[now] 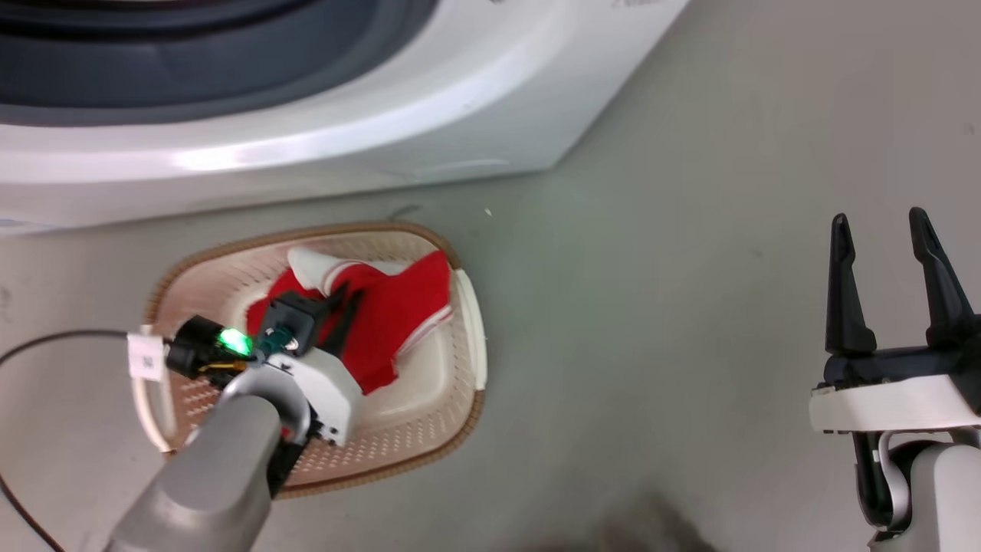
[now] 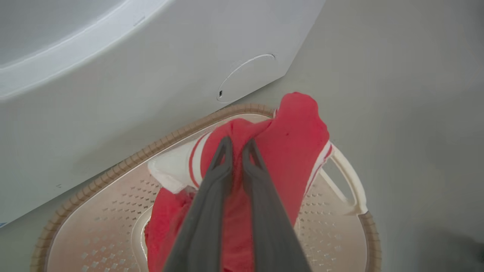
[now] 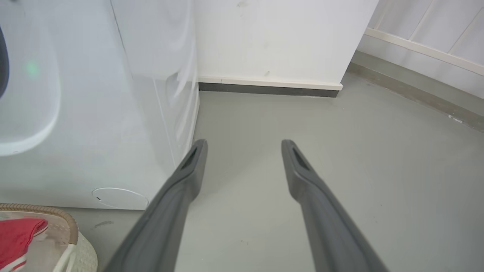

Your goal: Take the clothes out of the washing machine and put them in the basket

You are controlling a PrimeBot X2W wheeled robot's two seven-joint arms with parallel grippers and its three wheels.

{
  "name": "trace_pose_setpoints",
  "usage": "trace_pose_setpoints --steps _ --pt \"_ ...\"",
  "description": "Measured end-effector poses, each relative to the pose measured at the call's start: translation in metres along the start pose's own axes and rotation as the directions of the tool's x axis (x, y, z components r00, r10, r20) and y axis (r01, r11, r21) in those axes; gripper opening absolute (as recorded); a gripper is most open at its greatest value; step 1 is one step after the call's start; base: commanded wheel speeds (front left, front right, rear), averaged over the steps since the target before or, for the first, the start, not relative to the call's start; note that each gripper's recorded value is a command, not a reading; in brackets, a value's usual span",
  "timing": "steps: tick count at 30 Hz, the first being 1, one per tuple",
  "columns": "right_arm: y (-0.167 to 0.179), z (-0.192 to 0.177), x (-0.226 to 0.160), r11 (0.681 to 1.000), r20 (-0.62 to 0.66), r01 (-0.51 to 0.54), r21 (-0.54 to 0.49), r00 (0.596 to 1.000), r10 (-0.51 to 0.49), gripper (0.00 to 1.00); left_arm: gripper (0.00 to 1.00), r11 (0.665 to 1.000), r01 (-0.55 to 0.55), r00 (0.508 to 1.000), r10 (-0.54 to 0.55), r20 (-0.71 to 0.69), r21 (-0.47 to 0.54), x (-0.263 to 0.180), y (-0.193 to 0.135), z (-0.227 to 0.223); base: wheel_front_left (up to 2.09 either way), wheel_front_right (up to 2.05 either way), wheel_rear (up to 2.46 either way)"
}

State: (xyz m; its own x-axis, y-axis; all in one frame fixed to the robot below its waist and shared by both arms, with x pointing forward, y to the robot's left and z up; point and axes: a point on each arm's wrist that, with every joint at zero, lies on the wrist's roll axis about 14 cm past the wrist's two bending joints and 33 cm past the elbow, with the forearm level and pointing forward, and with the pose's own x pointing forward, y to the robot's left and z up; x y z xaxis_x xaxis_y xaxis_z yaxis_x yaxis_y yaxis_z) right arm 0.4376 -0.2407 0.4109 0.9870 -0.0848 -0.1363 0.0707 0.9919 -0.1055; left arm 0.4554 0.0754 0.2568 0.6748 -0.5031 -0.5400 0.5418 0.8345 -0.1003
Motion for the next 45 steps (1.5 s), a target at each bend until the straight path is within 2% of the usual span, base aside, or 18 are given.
trace_pose_setpoints --steps 9,20,21,22,23,31,37,40,45 --pt "-0.018 -0.038 -0.002 0.998 -0.105 0.050 -0.024 0.993 -0.052 1.00 0.00 0.999 -0.051 0.970 0.048 -0.239 -0.008 0.035 0.030 -0.082 0.00 0.00 0.00" --pt "-0.029 -0.061 -0.002 0.996 -0.165 0.079 -0.038 0.983 -0.084 1.00 0.00 1.000 -0.018 0.943 0.014 -0.331 -0.010 0.061 0.025 -0.123 0.00 0.00 0.00" --pt "-0.029 -0.061 -0.002 0.996 -0.164 0.079 -0.037 0.983 -0.084 1.00 0.06 0.999 -0.034 0.942 0.024 -0.335 -0.025 0.059 0.026 -0.124 0.00 0.00 0.00" --pt "-0.028 -0.060 -0.001 0.996 -0.159 0.077 -0.036 0.984 -0.082 1.00 0.69 0.998 -0.046 0.942 0.032 -0.333 -0.034 0.059 0.027 -0.122 0.00 0.00 0.00" --pt "-0.027 -0.059 0.000 0.997 -0.155 0.075 -0.033 0.985 -0.079 1.00 1.00 0.998 -0.050 0.944 0.036 -0.328 -0.035 0.058 0.027 -0.120 0.00 0.00 0.00" --pt "-0.022 -0.023 0.007 0.998 -0.057 0.056 -0.038 0.997 -0.058 1.00 1.00 0.995 -0.088 0.974 0.077 -0.212 -0.039 0.042 0.029 -0.068 0.00 0.00 0.00" --pt "-0.021 0.007 0.002 0.998 0.016 0.054 -0.044 0.998 -0.053 1.00 1.00 0.985 -0.148 0.989 0.146 -0.035 -0.092 0.018 0.036 -0.005 0.00 0.00 0.00" --pt "-0.020 0.021 -0.003 0.997 0.049 0.050 -0.052 0.998 -0.047 1.00 1.00 0.963 -0.210 0.972 0.225 0.074 -0.171 -0.004 0.051 0.031 0.00 0.00 0.00" --pt "-0.014 0.046 -0.011 0.998 0.109 0.034 -0.053 0.994 -0.028 1.00 1.00 0.944 -0.271 0.911 0.315 0.266 -0.189 -0.051 0.069 0.096 0.00 0.00 0.00"
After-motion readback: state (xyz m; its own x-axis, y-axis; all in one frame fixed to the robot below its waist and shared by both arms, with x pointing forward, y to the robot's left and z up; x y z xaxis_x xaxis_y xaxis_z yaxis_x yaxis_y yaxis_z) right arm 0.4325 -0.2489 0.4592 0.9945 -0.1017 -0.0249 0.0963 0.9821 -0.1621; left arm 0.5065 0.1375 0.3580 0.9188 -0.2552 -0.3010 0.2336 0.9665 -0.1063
